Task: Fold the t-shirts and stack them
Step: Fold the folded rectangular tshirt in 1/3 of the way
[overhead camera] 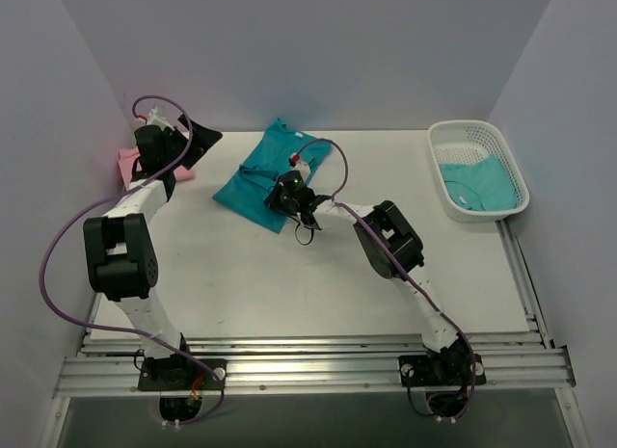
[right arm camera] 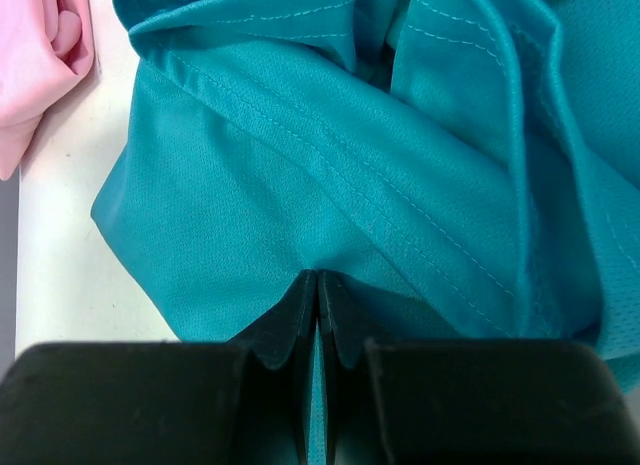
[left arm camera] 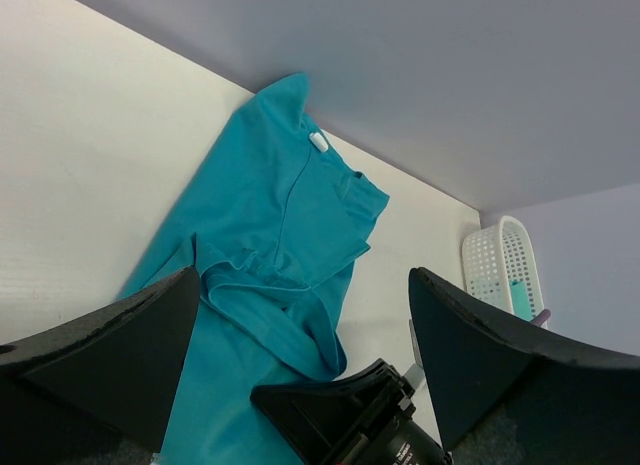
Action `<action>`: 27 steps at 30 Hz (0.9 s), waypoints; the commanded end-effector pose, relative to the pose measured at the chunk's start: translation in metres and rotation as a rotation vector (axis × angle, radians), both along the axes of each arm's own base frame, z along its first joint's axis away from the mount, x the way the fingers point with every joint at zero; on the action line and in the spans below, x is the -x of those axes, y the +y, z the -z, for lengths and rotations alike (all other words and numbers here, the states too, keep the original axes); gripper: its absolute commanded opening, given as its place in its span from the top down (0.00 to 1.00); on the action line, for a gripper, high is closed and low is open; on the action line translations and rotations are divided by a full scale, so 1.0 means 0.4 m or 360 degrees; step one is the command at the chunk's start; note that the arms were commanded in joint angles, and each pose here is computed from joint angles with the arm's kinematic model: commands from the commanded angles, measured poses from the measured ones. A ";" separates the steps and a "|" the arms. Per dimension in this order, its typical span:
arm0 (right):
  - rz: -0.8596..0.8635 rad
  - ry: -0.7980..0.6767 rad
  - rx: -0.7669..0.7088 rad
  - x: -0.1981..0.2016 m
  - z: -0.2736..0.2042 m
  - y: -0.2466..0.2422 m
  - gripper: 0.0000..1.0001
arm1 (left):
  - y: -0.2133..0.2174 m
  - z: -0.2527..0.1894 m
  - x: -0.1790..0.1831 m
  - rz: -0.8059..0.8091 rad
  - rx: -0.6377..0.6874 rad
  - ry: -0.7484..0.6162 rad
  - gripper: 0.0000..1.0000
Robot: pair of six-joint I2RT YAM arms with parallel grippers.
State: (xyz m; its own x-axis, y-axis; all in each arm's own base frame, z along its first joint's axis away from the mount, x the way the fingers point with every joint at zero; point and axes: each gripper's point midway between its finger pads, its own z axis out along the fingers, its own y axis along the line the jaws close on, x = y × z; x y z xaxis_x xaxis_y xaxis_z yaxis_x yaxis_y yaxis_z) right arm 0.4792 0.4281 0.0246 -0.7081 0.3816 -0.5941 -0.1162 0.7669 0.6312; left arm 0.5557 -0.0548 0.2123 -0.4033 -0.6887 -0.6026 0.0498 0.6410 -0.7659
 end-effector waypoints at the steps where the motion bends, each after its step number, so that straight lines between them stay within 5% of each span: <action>1: 0.0031 -0.0007 -0.0006 -0.032 0.008 -0.009 1.00 | 0.008 -0.083 0.002 0.0006 -0.0025 -0.0159 0.06; 27: 0.0252 -0.0086 -0.0114 -0.316 -0.014 -0.238 1.00 | 0.035 -0.044 -0.019 -0.0057 -0.0087 -0.0122 0.06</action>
State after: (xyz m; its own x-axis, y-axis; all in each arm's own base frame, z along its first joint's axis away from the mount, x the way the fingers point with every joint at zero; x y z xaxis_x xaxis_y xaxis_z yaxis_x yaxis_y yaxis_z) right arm 0.5931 0.3392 0.0269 -0.6096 0.5289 -0.5905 -0.0300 0.7289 0.6839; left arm 0.5577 -0.0471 0.2108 -0.3848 -0.6812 -0.6228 0.0407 0.6615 -0.7488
